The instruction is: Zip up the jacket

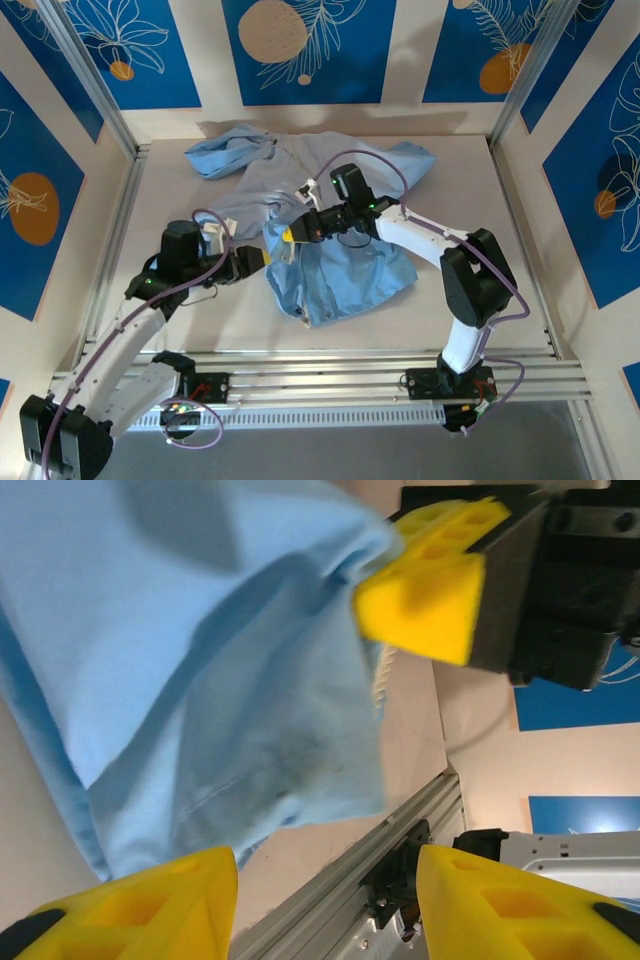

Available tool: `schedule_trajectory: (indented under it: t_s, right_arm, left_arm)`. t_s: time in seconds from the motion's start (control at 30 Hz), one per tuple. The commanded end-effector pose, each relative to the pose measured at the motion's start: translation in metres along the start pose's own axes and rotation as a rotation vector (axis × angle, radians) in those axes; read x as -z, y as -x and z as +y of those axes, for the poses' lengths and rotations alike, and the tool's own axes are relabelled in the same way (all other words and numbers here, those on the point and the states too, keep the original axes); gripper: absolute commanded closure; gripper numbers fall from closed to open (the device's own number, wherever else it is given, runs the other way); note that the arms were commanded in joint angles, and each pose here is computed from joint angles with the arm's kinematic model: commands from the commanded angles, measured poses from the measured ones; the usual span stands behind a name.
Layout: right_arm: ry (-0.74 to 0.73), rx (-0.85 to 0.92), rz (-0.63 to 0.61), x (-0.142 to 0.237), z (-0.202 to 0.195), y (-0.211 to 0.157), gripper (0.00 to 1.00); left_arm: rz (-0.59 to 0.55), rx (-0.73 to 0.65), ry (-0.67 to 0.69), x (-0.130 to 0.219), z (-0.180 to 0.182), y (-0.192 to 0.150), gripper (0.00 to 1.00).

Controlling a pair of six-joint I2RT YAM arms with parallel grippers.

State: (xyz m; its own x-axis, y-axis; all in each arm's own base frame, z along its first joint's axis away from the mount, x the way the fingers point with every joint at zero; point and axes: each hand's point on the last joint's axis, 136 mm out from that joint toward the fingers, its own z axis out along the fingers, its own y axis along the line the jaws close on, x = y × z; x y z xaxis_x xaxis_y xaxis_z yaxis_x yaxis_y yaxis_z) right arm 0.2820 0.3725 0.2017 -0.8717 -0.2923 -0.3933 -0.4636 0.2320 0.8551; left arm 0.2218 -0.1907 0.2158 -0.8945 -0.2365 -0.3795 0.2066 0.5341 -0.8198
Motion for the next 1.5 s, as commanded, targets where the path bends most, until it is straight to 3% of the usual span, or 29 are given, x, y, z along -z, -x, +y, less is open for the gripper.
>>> schedule_trajectory:
  t_s: [0.0, 0.77, 1.0, 1.17, 1.23, 1.33, 1.43, 1.47]
  right_arm:
    - [0.047, 0.016, 0.043, -0.005, 0.016, 0.0, 1.0]
    - [0.064, 0.015, 0.102, -0.033, 0.026, -0.001, 1.0]
    - [0.063, -0.001, 0.119, -0.038, 0.023, -0.004, 1.0]
    - [0.052, -0.013, 0.121, -0.039, 0.02, -0.005, 1.0]
    - [0.046, -0.019, 0.121, -0.04, 0.018, -0.005, 1.0]
    - [0.034, -0.019, 0.116, -0.039, 0.018, -0.004, 1.0]
    - [-0.01, -0.031, 0.103, -0.036, 0.015, -0.003, 0.86]
    - [-0.047, -0.048, 0.096, -0.034, 0.011, -0.003, 0.78]
  left_arm:
    - [-0.017, -0.008, 0.01, 0.007, -0.007, 0.003, 0.51]
    - [0.002, 0.073, -0.05, -0.019, 0.007, -0.006, 0.5]
    - [0.001, 0.071, -0.057, -0.022, 0.012, -0.008, 0.63]
    - [0.011, 0.083, -0.07, -0.025, 0.017, -0.014, 0.59]
    - [0.015, 0.083, -0.078, -0.026, 0.017, -0.015, 0.66]
    - [0.017, 0.079, -0.079, -0.026, 0.018, -0.016, 0.85]
    - [0.013, 0.069, -0.05, -0.027, 0.026, -0.018, 1.0]
    - [0.008, 0.066, -0.034, -0.027, 0.031, -0.019, 1.0]
